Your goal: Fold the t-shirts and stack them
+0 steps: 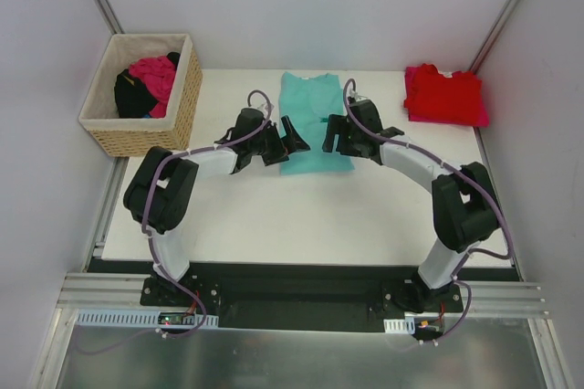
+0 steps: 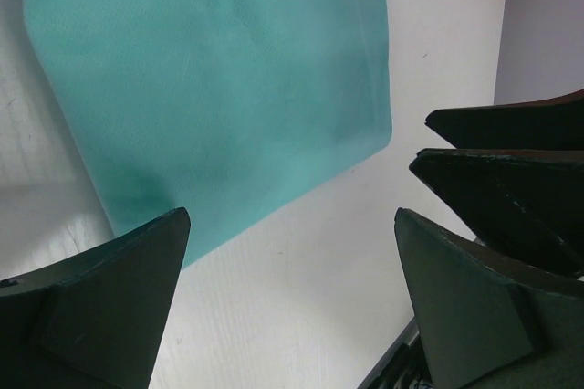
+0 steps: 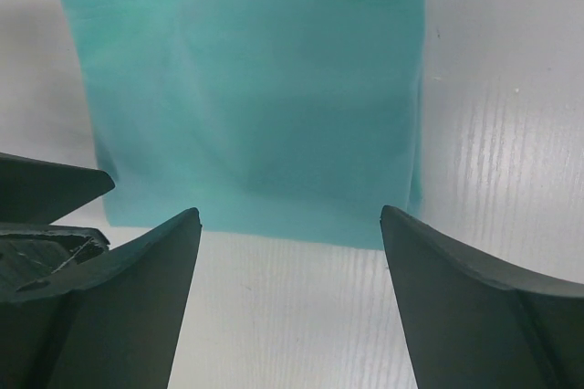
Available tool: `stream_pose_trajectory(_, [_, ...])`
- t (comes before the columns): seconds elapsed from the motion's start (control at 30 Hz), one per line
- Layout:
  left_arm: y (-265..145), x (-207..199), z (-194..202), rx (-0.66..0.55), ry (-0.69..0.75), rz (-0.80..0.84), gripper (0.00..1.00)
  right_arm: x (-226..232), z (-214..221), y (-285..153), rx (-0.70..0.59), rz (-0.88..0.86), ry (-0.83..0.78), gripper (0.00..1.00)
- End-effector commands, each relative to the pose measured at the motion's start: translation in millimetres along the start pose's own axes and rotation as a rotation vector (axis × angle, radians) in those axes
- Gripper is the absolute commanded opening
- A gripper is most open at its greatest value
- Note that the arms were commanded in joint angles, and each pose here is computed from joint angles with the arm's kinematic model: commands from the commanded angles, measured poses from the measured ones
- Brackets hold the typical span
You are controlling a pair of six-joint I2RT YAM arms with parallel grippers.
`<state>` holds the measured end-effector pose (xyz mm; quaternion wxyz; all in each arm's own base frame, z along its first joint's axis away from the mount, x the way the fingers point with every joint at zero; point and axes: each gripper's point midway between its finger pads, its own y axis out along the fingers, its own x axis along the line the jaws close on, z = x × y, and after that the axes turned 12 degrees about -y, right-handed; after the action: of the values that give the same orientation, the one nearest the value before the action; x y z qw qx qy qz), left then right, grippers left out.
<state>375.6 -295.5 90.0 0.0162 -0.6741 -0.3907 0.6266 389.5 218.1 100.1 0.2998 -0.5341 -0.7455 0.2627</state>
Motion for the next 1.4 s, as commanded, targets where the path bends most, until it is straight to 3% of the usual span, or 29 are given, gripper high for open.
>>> stream_pose_trajectory(0.0, [13,-22,-16,-0.032,0.055,0.073,0.95,4,-17,10,-0.041,-0.029,0.017,0.84])
stream_pose_trajectory(0.4, [20,-15,-15,-0.008,0.034,0.072,0.95,12,-4,33,0.010,-0.084,0.057,0.83])
stream_pose_trajectory(0.67, [19,19,5,0.027,-0.017,0.006,0.94,9,33,39,0.072,-0.074,0.078,0.82])
stream_pose_trajectory(1.0, [-7,88,67,0.091,-0.073,-0.134,0.94,15,100,23,0.166,-0.061,0.062,0.82])
stream_pose_trajectory(1.2, [-41,104,107,0.114,-0.069,-0.165,0.94,23,155,-1,0.236,-0.061,0.015,0.81])
stream_pose_trajectory(1.37, [-69,106,133,0.104,-0.057,-0.166,0.94,30,179,-26,0.216,-0.031,-0.045,0.82])
